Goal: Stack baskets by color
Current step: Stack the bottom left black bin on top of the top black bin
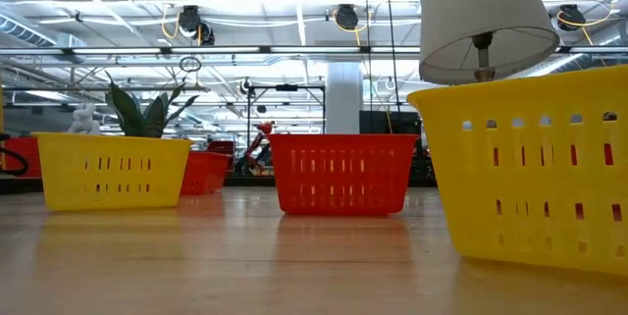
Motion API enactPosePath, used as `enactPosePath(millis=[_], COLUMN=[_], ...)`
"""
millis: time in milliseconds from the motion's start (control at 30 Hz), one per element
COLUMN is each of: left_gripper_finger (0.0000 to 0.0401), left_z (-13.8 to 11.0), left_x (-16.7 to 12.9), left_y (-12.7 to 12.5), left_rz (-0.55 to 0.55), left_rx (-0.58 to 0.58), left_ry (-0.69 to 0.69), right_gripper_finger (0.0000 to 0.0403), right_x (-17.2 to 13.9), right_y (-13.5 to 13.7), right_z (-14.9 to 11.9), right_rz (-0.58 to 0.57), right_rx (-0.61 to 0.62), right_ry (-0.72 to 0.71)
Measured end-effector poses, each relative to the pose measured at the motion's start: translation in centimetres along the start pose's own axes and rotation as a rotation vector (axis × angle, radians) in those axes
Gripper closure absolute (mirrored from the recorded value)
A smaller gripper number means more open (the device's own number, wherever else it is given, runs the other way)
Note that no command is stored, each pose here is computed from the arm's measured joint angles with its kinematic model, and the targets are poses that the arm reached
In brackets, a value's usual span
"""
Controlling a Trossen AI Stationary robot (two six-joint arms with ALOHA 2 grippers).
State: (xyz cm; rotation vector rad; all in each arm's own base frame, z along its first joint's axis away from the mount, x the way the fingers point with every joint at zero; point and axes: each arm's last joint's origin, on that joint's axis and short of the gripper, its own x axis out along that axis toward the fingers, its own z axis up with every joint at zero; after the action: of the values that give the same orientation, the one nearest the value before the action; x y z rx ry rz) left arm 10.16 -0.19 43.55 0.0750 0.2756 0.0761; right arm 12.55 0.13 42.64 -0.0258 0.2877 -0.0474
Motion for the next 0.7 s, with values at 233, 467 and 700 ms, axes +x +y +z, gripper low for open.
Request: enactPosePath(millis=[233, 467, 700], left_gripper_finger=[0.0391, 0.0391, 0.0391], left_z=[0.0, 0.0, -0.4], left_x=[0.5, 1.3, 2.9], left_y=[-0.1, -0.2, -1.1], left_rz=[-0.001, -0.002, -0.051], left_rx=[0.002, 0.0, -0.016], left_ry=[0.011, 0.035, 0.083], right_gripper_finger=[0.0403, 0.0403, 0.0403], right_x=[-0.8, 0.2, 2.9], right_y=[-0.6, -0.6, -0.4], right_z=[3.1, 2.7, 1.0], right_rz=[-0.036, -0.04, -0.035], right_rx=[0.014, 0.103, 0.174], right_ry=[0.026, 0.05, 0.015])
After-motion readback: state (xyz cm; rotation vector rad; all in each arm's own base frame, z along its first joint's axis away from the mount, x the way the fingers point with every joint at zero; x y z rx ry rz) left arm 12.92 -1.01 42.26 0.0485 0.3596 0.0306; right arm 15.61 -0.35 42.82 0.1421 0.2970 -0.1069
